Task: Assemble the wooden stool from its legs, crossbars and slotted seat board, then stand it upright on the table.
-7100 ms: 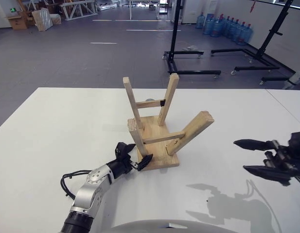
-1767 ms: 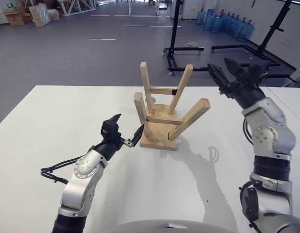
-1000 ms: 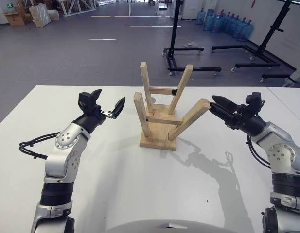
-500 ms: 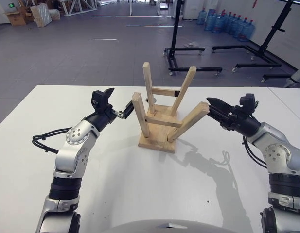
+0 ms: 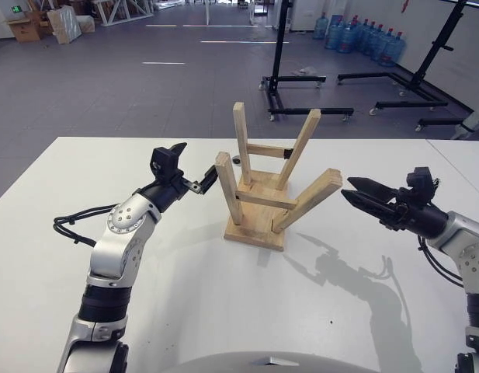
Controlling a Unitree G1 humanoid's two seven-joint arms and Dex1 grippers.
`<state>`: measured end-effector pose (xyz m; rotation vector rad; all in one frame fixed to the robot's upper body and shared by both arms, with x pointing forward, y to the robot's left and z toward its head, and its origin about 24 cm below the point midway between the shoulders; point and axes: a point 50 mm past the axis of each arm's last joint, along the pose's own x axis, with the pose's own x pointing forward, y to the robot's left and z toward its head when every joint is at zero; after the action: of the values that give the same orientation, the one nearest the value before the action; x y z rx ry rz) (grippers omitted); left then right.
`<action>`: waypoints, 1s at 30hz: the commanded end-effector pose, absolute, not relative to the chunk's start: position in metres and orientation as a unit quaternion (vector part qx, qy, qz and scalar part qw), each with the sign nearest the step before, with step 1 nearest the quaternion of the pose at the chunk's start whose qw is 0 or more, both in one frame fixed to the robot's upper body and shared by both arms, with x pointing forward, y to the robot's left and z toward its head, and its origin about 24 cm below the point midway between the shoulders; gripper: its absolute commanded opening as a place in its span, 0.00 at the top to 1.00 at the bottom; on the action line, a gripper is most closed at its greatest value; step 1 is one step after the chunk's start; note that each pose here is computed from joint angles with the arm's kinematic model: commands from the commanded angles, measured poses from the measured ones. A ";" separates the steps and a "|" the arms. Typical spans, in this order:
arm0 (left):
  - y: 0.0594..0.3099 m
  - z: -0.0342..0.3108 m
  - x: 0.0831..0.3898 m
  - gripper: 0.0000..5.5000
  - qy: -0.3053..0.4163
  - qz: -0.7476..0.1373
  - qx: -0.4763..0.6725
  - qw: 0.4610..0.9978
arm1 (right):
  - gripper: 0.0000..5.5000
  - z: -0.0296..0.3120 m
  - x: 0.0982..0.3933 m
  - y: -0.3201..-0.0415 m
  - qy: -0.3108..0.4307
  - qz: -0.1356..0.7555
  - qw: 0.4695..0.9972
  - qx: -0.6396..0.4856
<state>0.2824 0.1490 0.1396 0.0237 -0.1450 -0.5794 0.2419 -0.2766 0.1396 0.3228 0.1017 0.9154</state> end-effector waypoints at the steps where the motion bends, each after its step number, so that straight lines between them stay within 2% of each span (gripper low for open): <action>1: 0.146 0.139 0.281 0.02 -0.068 -0.294 0.023 0.953 | 0.33 0.143 0.252 -0.262 0.027 0.446 0.878 0.171; 10: 0.122 0.139 0.287 0.02 -0.069 -0.346 0.043 0.935 | 0.33 0.134 0.254 -0.235 0.038 0.498 0.848 0.178; 16: 0.093 0.126 0.272 0.02 -0.046 -0.422 0.048 0.904 | 0.33 0.128 0.266 -0.223 0.045 0.511 0.844 0.157; 22: 0.086 0.125 0.273 0.02 -0.046 -0.426 0.049 0.902 | 0.33 0.120 0.271 -0.207 0.058 0.540 0.827 0.145; 24: 0.093 0.124 0.278 0.02 -0.046 -0.402 0.061 0.913 | 0.33 0.118 0.270 -0.203 0.062 0.548 0.823 0.138; 27: 0.121 0.127 0.284 0.02 -0.052 -0.334 0.070 0.939 | 0.33 0.116 0.265 -0.197 0.072 0.563 0.814 0.123; 30: 0.194 0.133 0.288 0.02 -0.050 -0.185 0.095 0.977 | 0.33 0.119 0.251 -0.176 0.071 0.603 0.787 0.103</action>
<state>0.2888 0.1651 0.1268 0.1783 -0.0774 -0.4791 0.2583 -0.2039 0.1107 0.2507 0.1914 1.1684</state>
